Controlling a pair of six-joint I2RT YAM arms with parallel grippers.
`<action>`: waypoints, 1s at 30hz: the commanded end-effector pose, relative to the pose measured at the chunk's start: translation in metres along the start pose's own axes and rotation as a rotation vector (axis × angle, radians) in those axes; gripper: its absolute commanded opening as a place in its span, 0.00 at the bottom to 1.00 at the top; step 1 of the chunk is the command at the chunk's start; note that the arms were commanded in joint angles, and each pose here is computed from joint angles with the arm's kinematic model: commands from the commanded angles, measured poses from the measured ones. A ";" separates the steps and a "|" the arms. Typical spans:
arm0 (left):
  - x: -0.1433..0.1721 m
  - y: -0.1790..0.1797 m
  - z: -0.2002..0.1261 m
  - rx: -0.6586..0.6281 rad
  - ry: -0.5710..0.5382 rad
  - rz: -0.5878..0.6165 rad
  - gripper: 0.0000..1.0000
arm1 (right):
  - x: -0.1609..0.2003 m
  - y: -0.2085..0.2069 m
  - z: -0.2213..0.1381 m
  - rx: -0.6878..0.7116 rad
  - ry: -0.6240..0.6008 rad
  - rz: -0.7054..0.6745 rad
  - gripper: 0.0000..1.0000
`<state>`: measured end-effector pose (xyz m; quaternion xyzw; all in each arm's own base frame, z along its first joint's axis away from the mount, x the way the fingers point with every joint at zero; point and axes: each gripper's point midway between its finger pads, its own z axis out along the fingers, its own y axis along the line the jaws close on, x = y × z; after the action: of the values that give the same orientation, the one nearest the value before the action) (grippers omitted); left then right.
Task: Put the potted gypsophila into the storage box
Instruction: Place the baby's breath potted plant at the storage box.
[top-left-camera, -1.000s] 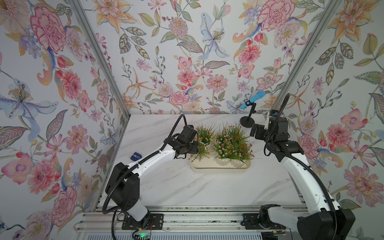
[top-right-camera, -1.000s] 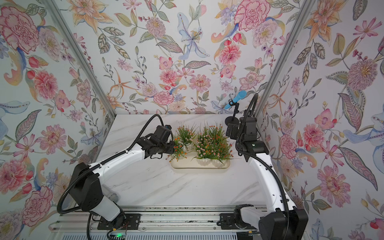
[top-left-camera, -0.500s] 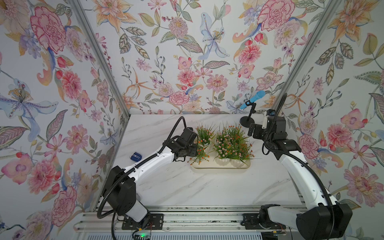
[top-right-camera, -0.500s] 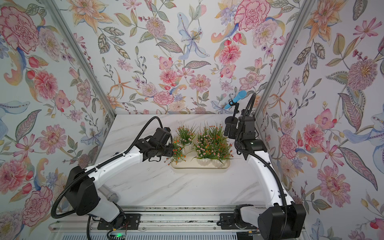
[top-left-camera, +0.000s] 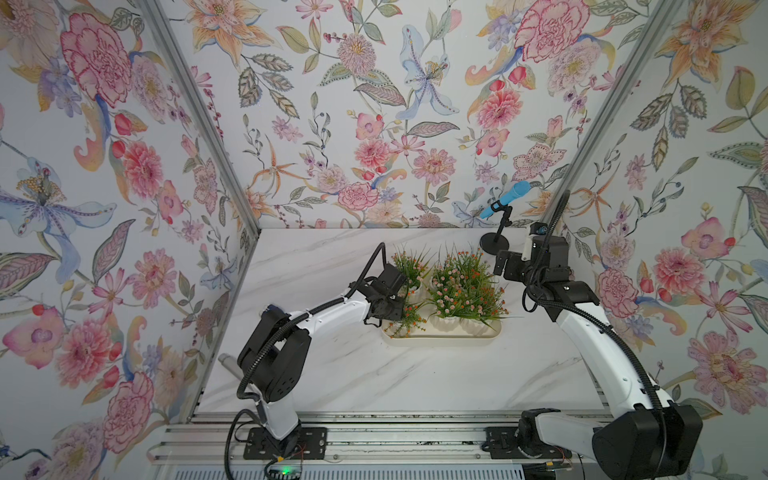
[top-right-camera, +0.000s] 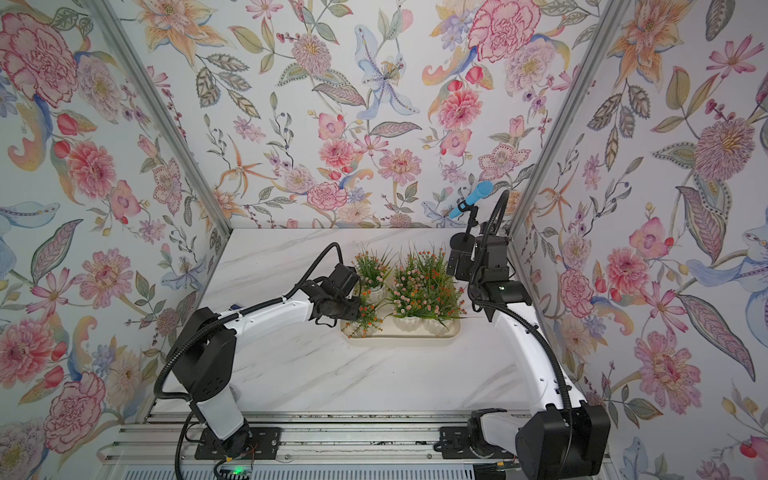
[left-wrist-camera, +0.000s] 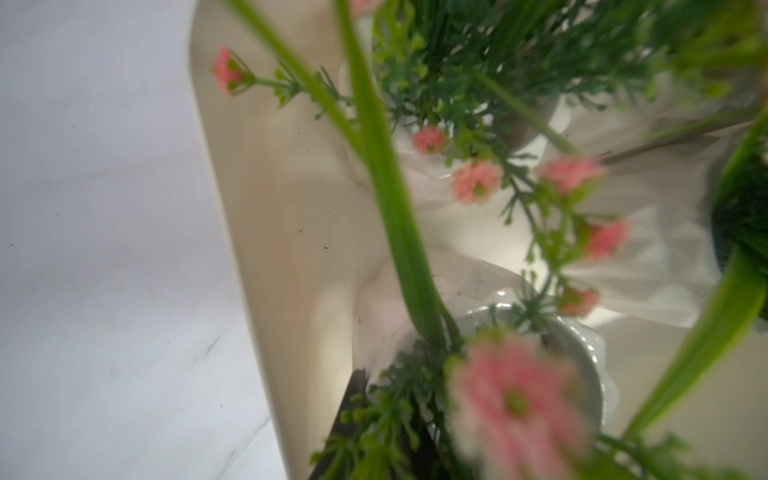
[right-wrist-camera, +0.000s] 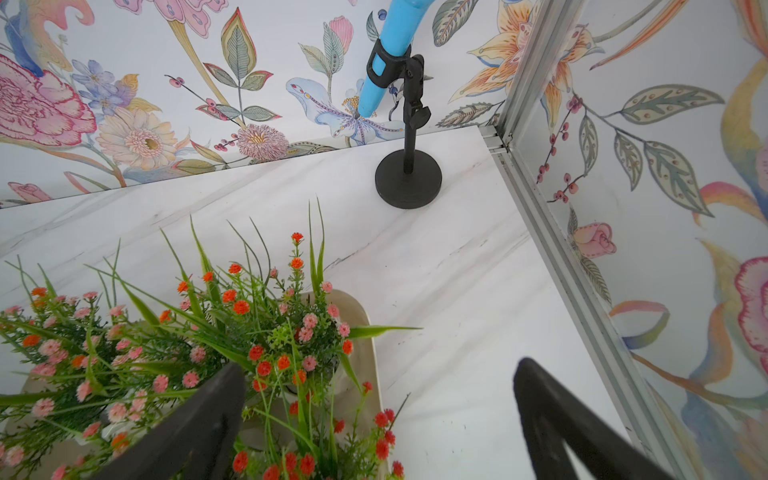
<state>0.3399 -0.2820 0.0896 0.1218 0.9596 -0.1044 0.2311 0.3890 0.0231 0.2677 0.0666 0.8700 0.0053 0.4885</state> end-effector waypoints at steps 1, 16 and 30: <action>-0.023 -0.012 -0.006 0.022 -0.059 -0.003 0.00 | 0.005 0.000 0.004 -0.013 -0.003 0.029 1.00; -0.050 -0.005 -0.028 -0.039 -0.101 0.036 0.36 | 0.018 -0.003 0.013 -0.008 0.027 0.067 1.00; -0.139 0.023 -0.107 -0.027 -0.400 0.013 0.64 | 0.023 -0.019 0.011 0.074 0.014 0.157 1.00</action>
<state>0.4094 -0.2664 0.2042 0.1093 0.9189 -0.0984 0.3661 0.3901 0.0171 0.2427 0.1156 0.8722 0.0190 0.4750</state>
